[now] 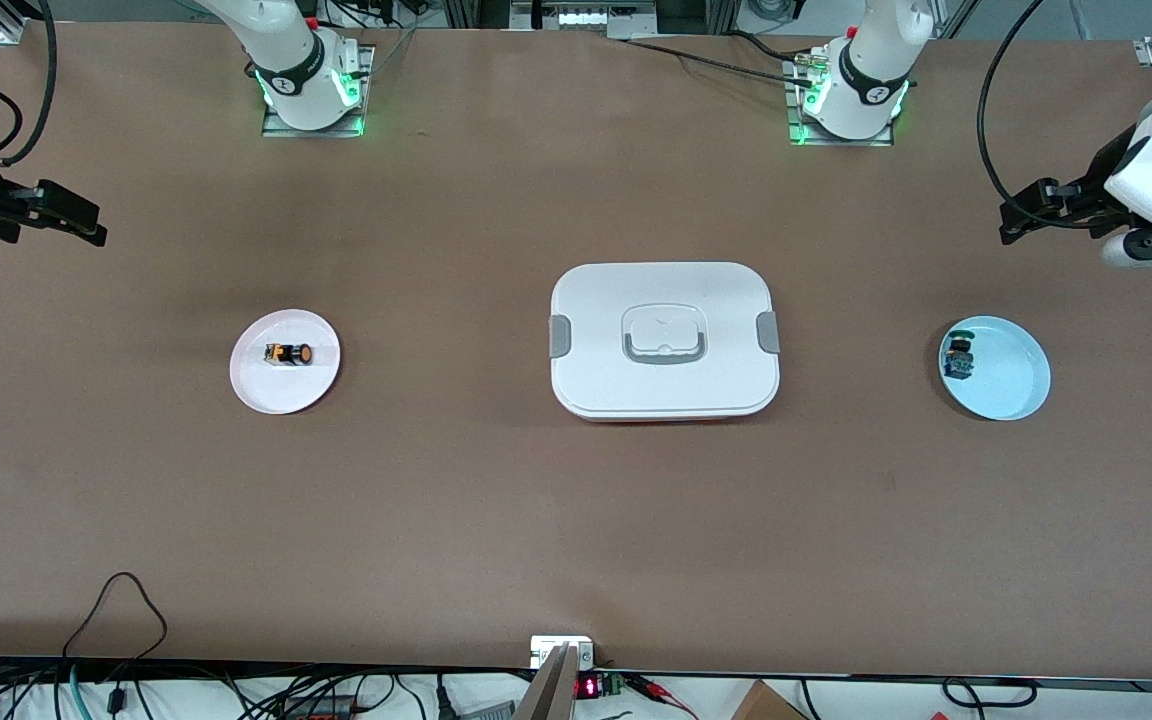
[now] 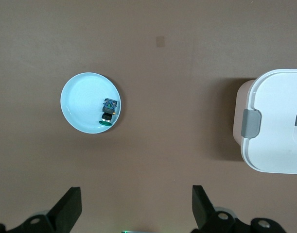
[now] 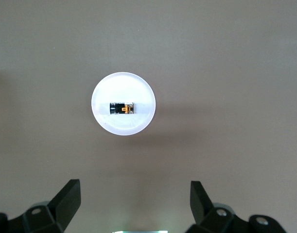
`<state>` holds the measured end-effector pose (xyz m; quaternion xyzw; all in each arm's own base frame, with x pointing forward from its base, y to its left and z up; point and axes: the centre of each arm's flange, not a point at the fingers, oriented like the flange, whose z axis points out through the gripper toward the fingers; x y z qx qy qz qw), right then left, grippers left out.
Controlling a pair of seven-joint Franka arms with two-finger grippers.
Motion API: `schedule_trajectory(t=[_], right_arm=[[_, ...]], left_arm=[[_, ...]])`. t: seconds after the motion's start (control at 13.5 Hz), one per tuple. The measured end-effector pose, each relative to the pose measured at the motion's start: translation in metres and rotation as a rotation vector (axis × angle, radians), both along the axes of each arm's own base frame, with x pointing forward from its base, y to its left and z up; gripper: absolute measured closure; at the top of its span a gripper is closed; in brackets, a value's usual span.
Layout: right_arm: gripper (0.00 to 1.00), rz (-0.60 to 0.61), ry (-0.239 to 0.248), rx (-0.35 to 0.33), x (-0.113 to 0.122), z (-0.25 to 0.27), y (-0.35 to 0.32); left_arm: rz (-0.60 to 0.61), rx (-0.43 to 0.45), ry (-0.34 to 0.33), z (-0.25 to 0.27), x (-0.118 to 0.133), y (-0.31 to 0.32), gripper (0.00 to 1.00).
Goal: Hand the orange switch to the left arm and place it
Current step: 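Move the right gripper toward the orange switch on the white plate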
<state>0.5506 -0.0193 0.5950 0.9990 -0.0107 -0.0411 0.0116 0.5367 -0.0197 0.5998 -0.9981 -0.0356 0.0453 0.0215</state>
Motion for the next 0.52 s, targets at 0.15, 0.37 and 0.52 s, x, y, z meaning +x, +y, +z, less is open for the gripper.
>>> schedule_trajectory(t=[0.15, 0.37, 0.52], right_arm=[[0.00, 0.000, 0.016, 0.001, -0.0021, -0.0006, 0.0001], [0.00, 0.000, 0.029, 0.001, -0.0037, -0.0013, 0.0006], [0.00, 0.000, 0.029, 0.001, -0.0038, -0.0013, 0.0006]], left_arm=[[0.001, 0.000, 0.000, 0.0000, 0.0000, 0.0006, 0.00], [0.005, 0.000, 0.000, 0.0000, 0.0001, 0.0037, 0.00], [0.009, 0.000, 0.000, 0.0000, 0.0002, 0.0060, 0.00]])
